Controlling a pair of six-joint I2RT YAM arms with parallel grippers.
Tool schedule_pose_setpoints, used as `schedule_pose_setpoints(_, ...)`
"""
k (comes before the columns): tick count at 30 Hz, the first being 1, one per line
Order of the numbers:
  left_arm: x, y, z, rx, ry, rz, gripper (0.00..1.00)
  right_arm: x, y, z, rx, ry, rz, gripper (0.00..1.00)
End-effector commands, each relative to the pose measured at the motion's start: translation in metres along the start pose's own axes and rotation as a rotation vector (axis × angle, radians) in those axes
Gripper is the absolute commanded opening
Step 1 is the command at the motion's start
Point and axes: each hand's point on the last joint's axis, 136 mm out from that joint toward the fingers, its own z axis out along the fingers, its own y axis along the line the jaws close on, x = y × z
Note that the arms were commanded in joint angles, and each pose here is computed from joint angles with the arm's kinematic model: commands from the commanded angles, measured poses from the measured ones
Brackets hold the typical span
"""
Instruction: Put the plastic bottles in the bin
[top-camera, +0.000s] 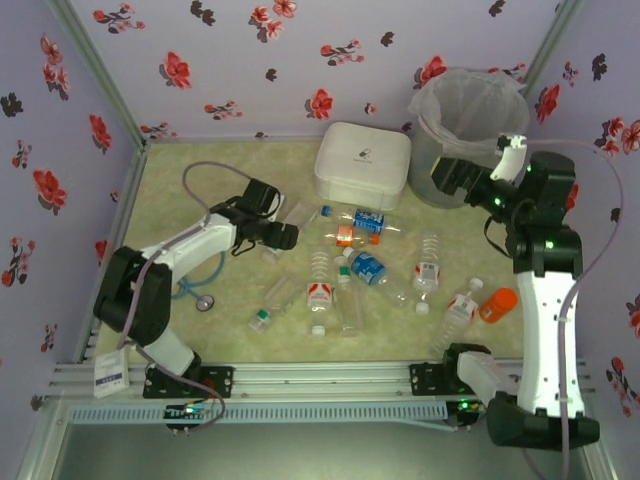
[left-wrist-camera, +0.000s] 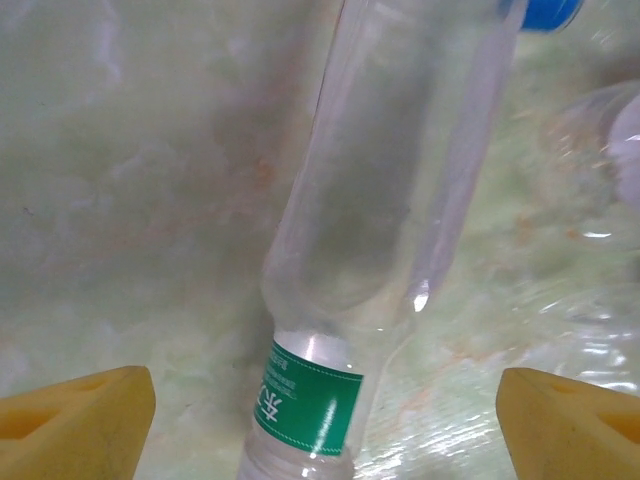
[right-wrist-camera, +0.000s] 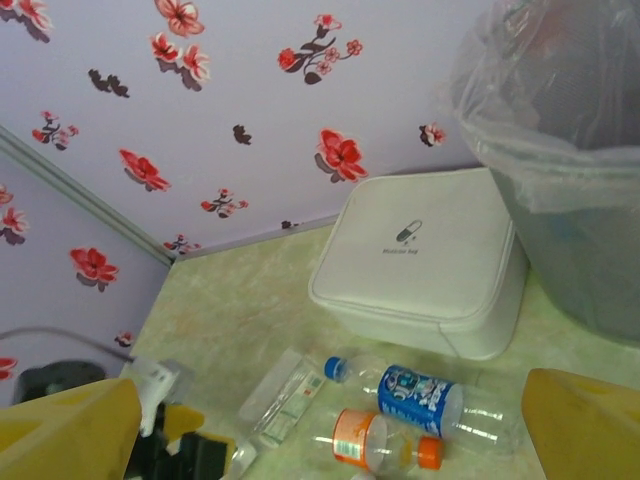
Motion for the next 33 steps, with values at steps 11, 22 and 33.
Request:
schedule_pose_setpoints(11, 0.036, 0.012, 0.039, -0.057, 0.246, 0.050, 0.58, 0.083, -0.042, 0.016, 0.060, 0.138, 0.163, 0.96)
schedule_pose_setpoints(22, 0.025, 0.012, 0.028, -0.061, 0.198, 0.020, 0.38, 0.108, -0.055, 0.026, 0.067, 0.186, 0.225, 0.96)
schedule_pose_setpoints(33, -0.028, -0.039, -0.064, 0.072, -0.085, 0.049, 0.23, 0.104, -0.018, 0.021, -0.073, 0.193, 0.207, 0.96)
